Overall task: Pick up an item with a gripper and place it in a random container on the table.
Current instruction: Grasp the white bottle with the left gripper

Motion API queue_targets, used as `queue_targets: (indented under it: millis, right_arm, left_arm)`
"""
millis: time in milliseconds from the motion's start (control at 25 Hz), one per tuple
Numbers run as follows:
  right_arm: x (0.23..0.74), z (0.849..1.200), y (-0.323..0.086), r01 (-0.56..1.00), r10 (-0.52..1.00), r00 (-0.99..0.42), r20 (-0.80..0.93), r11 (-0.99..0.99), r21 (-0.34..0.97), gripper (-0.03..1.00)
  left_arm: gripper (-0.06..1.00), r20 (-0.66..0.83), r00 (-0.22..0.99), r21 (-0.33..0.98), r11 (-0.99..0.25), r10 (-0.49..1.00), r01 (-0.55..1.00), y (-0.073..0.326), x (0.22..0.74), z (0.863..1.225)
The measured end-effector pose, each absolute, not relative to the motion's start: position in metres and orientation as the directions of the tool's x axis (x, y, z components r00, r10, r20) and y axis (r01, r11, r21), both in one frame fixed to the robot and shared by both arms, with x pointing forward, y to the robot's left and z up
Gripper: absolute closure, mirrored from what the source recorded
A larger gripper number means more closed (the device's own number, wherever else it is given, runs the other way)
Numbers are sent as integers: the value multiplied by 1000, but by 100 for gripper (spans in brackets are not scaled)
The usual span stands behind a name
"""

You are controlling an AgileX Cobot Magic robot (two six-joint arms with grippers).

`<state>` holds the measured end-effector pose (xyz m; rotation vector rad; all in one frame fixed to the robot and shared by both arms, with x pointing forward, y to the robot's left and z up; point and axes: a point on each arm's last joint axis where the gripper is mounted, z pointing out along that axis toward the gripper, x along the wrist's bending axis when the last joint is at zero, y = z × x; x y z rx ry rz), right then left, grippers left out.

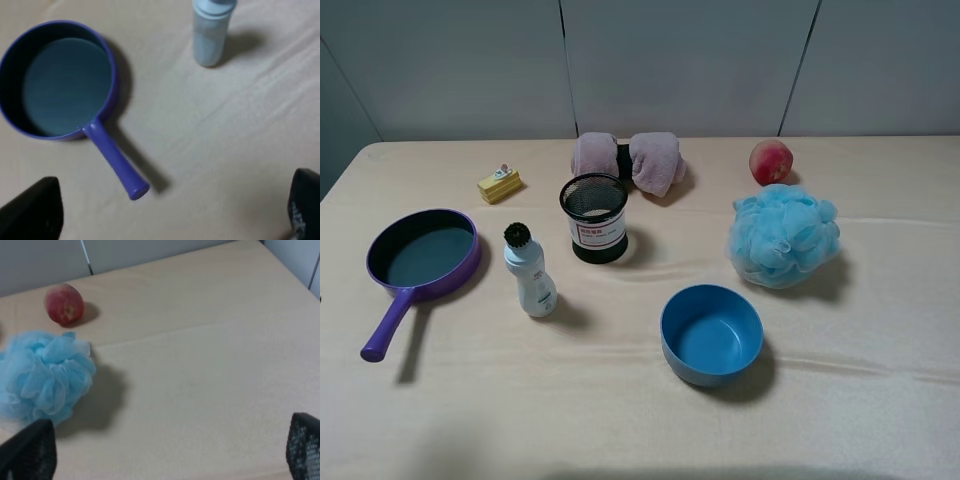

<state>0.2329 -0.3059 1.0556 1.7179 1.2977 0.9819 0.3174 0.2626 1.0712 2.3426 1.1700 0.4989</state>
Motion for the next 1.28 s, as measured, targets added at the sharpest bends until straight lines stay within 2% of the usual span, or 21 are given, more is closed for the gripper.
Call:
queue_targets:
  millis: [440, 1280]
  right_arm:
    - [233, 1056, -306, 392, 973, 189, 133, -199, 898, 27]
    - [233, 1056, -306, 392, 973, 189, 133, -199, 898, 27]
  left_arm:
    - [4, 133, 659, 502, -624, 740, 599, 236, 352, 1067]
    - [5, 241, 798, 415, -802, 552, 429, 192, 379, 1047]
